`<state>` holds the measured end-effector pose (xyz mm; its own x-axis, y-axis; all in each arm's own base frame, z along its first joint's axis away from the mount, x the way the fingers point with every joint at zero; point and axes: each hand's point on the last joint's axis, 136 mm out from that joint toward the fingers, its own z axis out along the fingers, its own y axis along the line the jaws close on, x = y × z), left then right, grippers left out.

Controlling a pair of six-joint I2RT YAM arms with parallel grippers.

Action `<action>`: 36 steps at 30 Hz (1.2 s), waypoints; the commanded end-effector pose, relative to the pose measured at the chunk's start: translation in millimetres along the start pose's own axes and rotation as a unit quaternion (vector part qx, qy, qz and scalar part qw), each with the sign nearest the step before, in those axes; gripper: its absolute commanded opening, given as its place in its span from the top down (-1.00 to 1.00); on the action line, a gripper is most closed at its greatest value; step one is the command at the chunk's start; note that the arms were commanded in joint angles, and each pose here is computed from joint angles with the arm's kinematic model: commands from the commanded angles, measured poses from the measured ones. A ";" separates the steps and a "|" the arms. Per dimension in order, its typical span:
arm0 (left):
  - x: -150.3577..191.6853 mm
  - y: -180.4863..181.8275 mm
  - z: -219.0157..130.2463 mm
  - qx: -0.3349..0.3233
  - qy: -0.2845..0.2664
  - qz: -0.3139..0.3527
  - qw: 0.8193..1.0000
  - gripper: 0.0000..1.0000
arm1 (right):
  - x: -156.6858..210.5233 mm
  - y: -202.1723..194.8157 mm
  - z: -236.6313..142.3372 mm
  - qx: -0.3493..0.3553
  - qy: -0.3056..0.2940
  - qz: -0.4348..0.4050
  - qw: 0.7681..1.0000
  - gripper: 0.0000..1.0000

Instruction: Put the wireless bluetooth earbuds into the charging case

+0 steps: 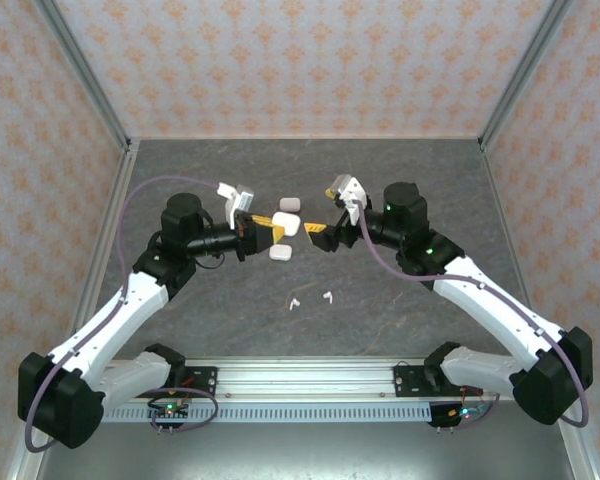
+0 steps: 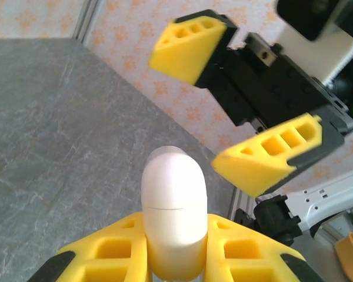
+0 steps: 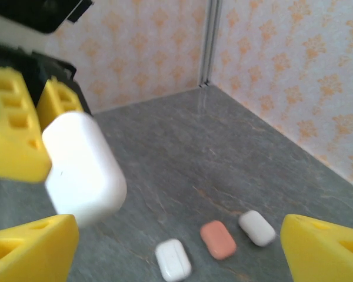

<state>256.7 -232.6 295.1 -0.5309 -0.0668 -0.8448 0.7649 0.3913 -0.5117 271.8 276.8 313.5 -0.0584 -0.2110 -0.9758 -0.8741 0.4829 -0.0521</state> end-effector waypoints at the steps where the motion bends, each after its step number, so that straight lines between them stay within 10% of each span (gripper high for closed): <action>1: -10.7 -13.6 -1.8 0.006 -0.027 0.087 0.996 0.87 | -30.9 14.8 -4.6 -0.045 -0.068 0.033 0.996 -0.79; 36: -8.0 -24.6 4.1 0.019 -0.014 0.119 0.993 0.93 | -6.7 -26.3 24.4 0.023 0.015 0.075 0.997 -0.77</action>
<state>247.3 -242.9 296.8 -0.3964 0.0035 -0.9181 0.8454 0.3913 -0.3635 304.6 286.9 316.1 -0.1735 -0.1503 -0.9733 -0.8374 0.5426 0.0655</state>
